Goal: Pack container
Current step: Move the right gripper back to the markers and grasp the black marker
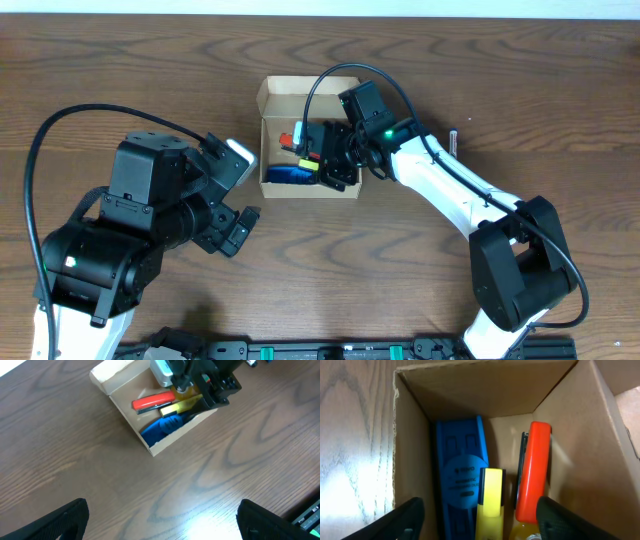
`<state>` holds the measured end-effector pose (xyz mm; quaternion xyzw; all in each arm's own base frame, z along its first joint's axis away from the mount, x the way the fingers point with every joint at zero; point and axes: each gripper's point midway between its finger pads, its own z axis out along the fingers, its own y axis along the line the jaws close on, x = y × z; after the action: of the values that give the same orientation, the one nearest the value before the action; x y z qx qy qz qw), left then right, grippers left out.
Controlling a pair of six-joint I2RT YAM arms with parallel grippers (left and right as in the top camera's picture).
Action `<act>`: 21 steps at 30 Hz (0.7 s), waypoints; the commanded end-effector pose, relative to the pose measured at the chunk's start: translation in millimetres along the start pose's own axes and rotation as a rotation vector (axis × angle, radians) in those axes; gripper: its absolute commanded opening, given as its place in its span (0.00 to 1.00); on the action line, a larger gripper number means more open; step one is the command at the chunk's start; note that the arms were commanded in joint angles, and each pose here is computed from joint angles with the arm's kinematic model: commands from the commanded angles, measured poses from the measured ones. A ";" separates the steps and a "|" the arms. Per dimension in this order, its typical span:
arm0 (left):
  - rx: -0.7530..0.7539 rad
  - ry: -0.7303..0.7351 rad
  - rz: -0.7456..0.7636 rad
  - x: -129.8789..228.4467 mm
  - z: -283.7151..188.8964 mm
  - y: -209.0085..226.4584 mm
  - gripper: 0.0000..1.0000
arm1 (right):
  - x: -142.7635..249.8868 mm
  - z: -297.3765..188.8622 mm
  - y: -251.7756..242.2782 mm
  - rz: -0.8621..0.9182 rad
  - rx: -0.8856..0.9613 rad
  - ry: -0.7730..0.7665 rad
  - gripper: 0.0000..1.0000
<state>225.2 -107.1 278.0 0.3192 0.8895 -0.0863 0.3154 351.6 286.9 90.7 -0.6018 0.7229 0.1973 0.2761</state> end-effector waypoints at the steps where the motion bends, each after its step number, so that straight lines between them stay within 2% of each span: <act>1: -0.010 -0.014 0.014 -4.2 -4.6 1.8 0.95 | -35.7 -28.3 -9.7 0.067 0.052 -0.093 0.74; 6: -0.010 -0.014 0.015 -4.2 -4.6 1.8 0.95 | -59.6 -76.7 -27.5 0.148 0.151 -0.195 0.72; 10: -0.010 -0.014 0.015 -4.2 -4.6 1.8 0.95 | -63.0 -123.4 -45.8 0.233 0.254 -0.252 0.67; 14: -0.010 -0.014 0.015 -4.2 -4.6 1.8 0.95 | -30.5 -165.3 -76.5 0.472 0.428 -0.220 0.69; 21: -0.010 -0.014 0.015 -4.2 -4.6 1.9 0.95 | 74.3 -202.7 -98.7 0.894 0.624 -0.020 0.65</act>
<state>225.2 -107.1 278.0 0.3192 0.8895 -0.0863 0.3154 399.6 124.3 213.0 -0.2262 0.8996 0.1170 0.3548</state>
